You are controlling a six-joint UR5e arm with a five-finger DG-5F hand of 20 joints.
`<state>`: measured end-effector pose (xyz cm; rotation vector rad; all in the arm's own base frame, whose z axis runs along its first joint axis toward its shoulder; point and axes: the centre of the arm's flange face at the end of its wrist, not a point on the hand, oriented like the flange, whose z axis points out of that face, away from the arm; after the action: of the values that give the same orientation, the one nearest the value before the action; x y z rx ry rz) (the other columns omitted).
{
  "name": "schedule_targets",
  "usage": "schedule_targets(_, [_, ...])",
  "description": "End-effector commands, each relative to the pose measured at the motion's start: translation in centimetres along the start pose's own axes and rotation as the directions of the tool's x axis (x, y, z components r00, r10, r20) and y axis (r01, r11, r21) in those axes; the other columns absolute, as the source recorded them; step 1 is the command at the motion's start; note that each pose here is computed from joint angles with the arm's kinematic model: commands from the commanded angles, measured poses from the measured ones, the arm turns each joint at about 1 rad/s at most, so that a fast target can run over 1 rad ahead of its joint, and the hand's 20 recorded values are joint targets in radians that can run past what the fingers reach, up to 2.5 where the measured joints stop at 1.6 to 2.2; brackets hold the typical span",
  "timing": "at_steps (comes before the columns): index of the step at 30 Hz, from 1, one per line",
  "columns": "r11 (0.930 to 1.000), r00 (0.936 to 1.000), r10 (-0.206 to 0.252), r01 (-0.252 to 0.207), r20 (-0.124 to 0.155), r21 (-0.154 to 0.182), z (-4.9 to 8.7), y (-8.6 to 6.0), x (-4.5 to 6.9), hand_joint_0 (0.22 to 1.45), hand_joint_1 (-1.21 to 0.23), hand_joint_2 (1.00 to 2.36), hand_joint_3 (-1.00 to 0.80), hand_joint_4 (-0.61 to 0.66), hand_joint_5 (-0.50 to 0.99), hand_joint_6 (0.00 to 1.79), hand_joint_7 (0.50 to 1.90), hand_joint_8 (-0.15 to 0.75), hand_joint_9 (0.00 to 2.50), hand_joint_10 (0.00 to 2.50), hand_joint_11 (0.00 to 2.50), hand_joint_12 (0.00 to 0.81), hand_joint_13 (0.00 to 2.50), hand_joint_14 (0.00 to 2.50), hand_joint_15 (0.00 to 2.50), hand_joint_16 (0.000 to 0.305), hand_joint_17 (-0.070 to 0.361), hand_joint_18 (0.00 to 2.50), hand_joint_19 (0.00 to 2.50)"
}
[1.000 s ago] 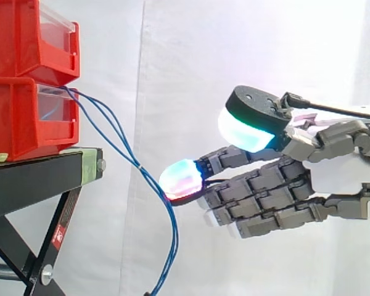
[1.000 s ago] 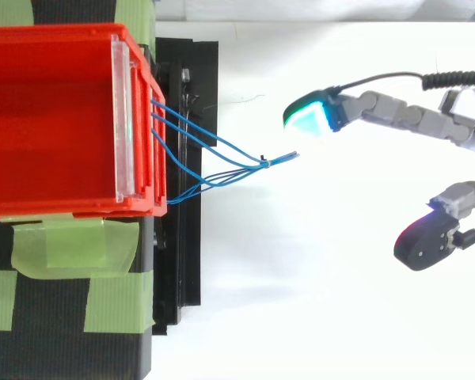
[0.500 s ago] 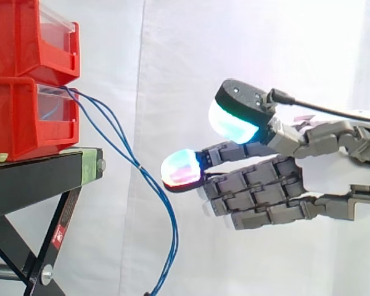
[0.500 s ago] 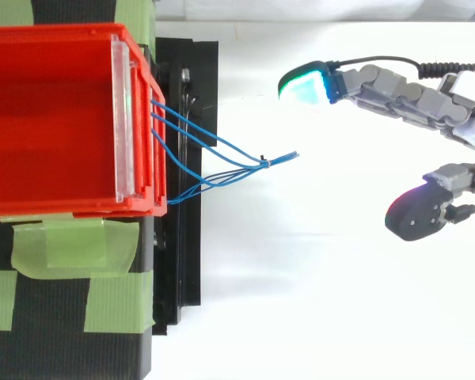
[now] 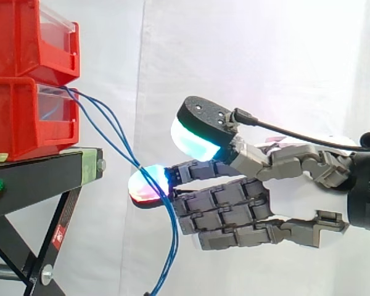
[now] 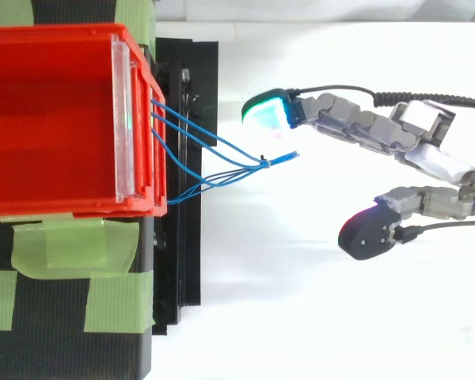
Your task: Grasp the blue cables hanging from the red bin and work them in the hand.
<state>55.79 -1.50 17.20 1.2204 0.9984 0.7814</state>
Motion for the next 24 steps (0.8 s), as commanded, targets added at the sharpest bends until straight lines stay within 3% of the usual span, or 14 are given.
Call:
schedule_targets(1, [0.9995, 0.9996, -0.029, 0.029, 0.000, 0.013, 0.0, -0.4, 0.3, 0.69, -0.57, 1.00, -0.99, 0.20, -0.32, 0.01, 0.73, 0.274, 0.01, 0.00, 0.12, 0.317, 0.00, 0.01, 0.24, 0.065, 0.145, 0.00, 0.04])
schedule_targets(5, [0.9990, 0.9994, -0.031, 0.031, -0.015, 0.034, 0.1, -2.6, 1.0, 0.69, -0.57, 1.00, -0.98, 0.21, -0.32, 0.01, 0.73, 0.275, 0.01, 0.00, 0.13, 0.317, 0.00, 0.00, 0.23, 0.065, 0.146, 0.00, 0.04])
schedule_targets(9, [0.9987, 0.9991, 0.035, -0.034, -0.024, 0.037, 1.2, -4.9, 2.7, 0.69, -0.57, 1.00, -0.99, 0.21, -0.32, 0.01, 0.74, 0.278, 0.02, 0.00, 0.13, 0.321, 0.00, 0.01, 0.24, 0.064, 0.145, 0.00, 0.04])
schedule_targets(11, [0.9967, 0.9974, 0.067, -0.066, -0.027, 0.048, 1.7, -4.9, 3.3, 0.69, -0.57, 1.00, -0.99, 0.21, -0.32, 0.01, 0.74, 0.280, 0.03, 0.00, 0.14, 0.322, 0.00, 0.01, 0.24, 0.064, 0.145, 0.00, 0.04])
schedule_targets(15, [0.9946, 0.9977, 0.054, -0.050, -0.041, 0.091, 1.7, -4.8, 3.4, 0.69, -0.57, 1.00, -0.99, 0.21, -0.31, 0.01, 0.74, 0.281, 0.03, 0.00, 0.15, 0.323, 0.00, 0.01, 0.24, 0.064, 0.145, 0.00, 0.05])
schedule_targets(24, [0.9956, 0.9973, 0.056, -0.052, -0.047, 0.078, 1.7, -4.5, 3.8, 0.70, -0.57, 1.00, -0.99, 0.22, -0.30, 0.01, 0.75, 0.291, 0.07, 0.00, 0.20, 0.332, 0.00, 0.01, 0.25, 0.064, 0.143, 0.00, 0.06])
